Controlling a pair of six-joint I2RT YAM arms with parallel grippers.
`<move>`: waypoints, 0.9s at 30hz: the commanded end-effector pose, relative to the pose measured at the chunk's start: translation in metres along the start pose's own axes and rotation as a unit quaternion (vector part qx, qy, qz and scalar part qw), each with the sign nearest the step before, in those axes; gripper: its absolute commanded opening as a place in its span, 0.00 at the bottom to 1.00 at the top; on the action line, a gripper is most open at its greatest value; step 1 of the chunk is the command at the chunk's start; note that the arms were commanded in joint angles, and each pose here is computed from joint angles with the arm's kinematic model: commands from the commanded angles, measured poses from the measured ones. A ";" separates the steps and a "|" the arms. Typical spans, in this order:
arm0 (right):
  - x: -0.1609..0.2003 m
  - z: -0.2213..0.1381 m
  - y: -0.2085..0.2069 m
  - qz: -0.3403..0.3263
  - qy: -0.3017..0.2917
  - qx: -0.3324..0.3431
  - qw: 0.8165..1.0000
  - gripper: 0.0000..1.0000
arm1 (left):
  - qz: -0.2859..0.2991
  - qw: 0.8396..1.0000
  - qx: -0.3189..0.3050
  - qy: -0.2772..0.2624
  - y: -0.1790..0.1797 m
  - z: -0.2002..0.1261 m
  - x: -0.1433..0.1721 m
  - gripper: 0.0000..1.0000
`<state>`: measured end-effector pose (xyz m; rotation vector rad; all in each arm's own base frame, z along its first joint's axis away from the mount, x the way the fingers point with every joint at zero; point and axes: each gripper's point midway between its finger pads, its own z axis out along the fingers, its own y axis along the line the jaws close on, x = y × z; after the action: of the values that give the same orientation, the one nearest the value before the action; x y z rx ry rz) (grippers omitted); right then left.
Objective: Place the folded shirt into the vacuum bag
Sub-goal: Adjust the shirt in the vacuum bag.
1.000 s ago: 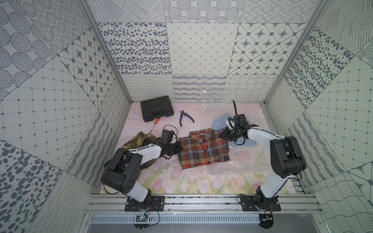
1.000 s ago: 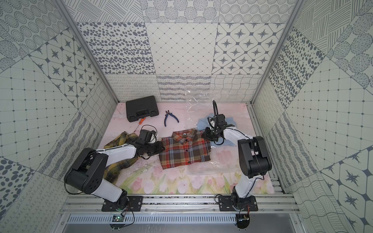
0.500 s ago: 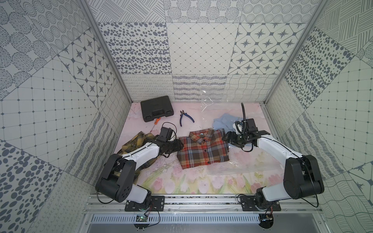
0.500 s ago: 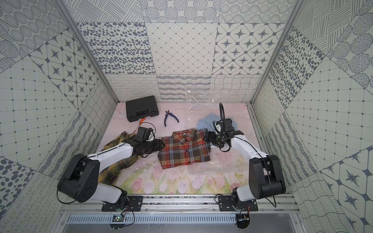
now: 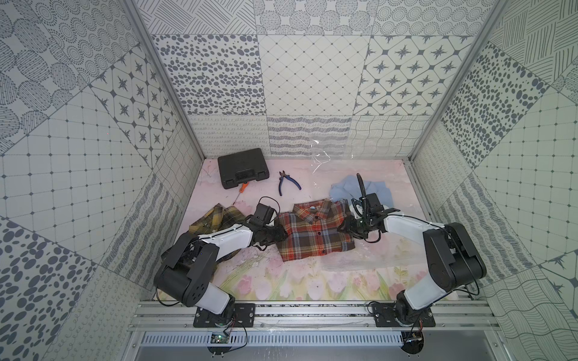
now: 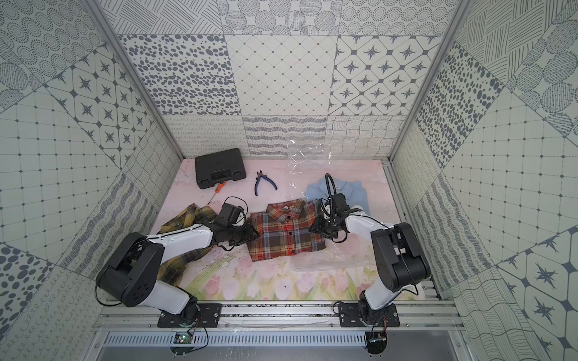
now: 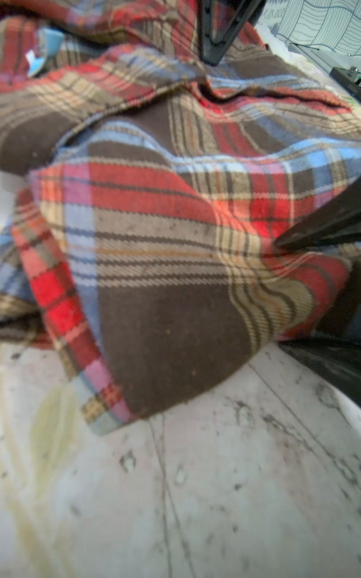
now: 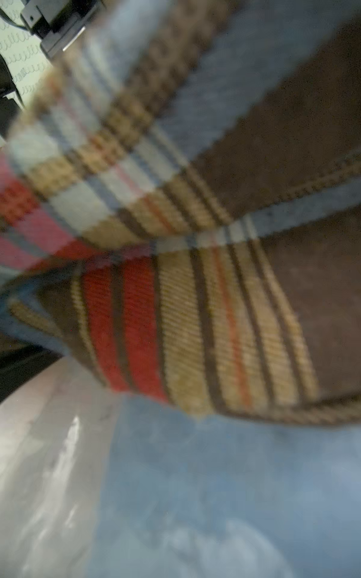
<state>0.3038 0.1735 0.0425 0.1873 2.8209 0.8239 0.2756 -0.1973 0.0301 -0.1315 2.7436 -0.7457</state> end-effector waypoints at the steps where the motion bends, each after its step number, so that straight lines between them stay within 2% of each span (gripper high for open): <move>1: -0.027 -0.025 0.014 -0.049 -0.050 0.047 0.996 0.19 | -0.012 0.999 0.010 0.028 -0.005 0.008 0.022 0.43; 5: -0.032 -0.050 0.028 -0.137 -0.057 0.172 0.974 0.10 | -0.006 0.999 0.021 0.024 -0.014 0.011 0.025 0.36; 8: -0.026 -0.052 0.051 -0.189 -0.050 0.222 0.955 0.08 | -0.004 0.999 0.026 0.024 -0.018 0.016 0.026 0.30; 11: -0.013 -0.038 0.078 -0.232 -0.037 0.238 0.942 0.07 | -0.002 0.999 0.035 0.025 -0.022 0.019 0.027 0.26; 17: 0.041 0.026 0.141 -0.269 0.019 0.167 0.948 0.07 | 0.007 0.999 0.046 0.020 -0.030 0.015 0.024 0.24; 19: 0.051 0.042 0.147 -0.262 0.032 0.147 0.953 0.08 | 0.009 0.999 0.046 0.017 -0.031 0.012 0.024 0.25; 23: 0.064 0.061 0.170 -0.238 0.044 0.054 0.969 0.09 | 0.017 0.999 0.043 0.012 -0.031 0.007 0.022 0.26; 25: 0.068 0.062 0.176 -0.235 0.051 0.030 0.970 0.15 | 0.016 0.999 0.043 0.011 -0.030 0.005 0.021 0.28; 27: 0.069 0.064 0.173 -0.238 0.053 0.027 0.969 0.29 | 0.011 0.999 0.038 0.011 -0.027 0.000 0.018 0.36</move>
<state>0.2701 0.3380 0.0642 -0.5108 2.8317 0.4409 0.2641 -0.2279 0.0351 -0.0880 2.7040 -0.8466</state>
